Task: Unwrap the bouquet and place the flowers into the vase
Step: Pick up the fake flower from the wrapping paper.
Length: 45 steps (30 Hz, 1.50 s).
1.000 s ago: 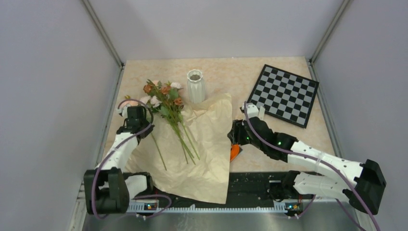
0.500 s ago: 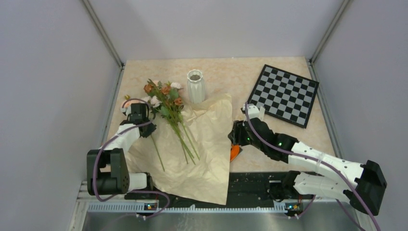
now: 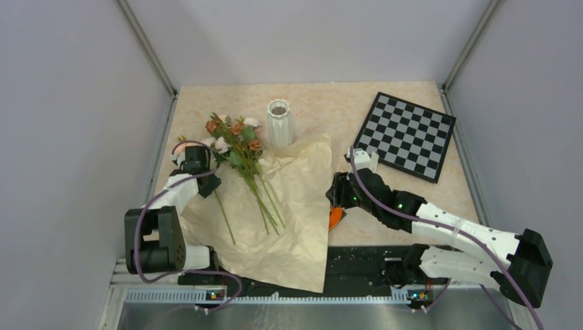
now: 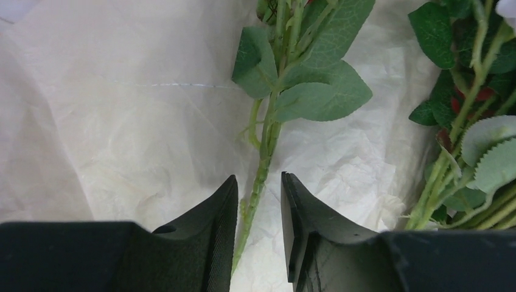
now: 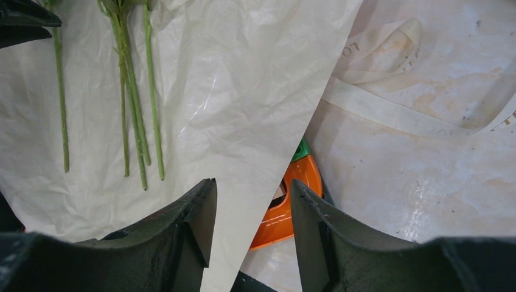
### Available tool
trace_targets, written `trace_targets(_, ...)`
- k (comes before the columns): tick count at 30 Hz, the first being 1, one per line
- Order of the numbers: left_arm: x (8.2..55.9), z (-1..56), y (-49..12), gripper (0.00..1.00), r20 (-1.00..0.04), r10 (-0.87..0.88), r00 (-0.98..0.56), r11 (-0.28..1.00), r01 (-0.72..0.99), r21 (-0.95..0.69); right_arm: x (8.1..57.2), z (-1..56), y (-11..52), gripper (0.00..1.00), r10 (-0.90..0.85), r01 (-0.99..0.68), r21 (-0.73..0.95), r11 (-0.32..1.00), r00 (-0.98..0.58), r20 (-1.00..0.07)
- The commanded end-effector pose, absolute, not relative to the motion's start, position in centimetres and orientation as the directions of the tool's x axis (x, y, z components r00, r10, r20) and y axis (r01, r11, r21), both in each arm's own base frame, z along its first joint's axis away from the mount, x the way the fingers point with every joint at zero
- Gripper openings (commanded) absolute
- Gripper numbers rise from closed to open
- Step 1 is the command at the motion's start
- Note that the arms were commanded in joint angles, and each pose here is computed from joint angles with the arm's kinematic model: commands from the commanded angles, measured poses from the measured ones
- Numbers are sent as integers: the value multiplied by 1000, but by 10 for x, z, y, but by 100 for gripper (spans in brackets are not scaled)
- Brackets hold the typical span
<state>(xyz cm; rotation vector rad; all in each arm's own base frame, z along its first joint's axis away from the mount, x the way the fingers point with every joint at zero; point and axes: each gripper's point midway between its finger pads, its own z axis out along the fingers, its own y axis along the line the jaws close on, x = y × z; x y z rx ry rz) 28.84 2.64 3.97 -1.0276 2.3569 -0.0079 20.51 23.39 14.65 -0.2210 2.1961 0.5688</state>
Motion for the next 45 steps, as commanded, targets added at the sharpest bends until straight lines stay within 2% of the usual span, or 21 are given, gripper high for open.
trace_targets(1,312,44,26,35,-492,-677,-547,713,-654,-253,210,155,232,49,68,-332,339,880,-618,-783)
trace_targets(7,317,35,29,34,-474,-681,-558,709,-665,-235,210,156,229,49,74,-323,336,885,-614,-786)
trace_targets(16,311,21,29,25,-447,-687,-573,705,-674,-220,211,156,230,49,74,-325,336,884,-613,-787)
trace_targets(21,309,21,29,9,-444,-699,-560,695,-679,-236,211,155,229,49,74,-323,335,885,-614,-786)
trace_targets(25,308,34,34,0,-486,-687,-540,699,-673,-240,211,155,228,49,75,-319,333,887,-614,-786)
trace_targets(34,308,118,55,0,-695,-595,-404,738,-616,-274,212,158,227,49,83,-313,335,888,-608,-790)
trace_targets(39,306,184,39,0,-774,-554,-307,797,-465,-386,215,166,229,49,94,-321,340,884,-590,-802)
trace_targets(42,305,218,12,0,-770,-584,-258,804,-315,-504,218,180,236,50,100,-357,350,866,-562,-821)
trace_targets(45,301,246,-26,0,-760,-582,-287,809,-111,-577,221,196,247,54,104,-408,358,840,-527,-844)
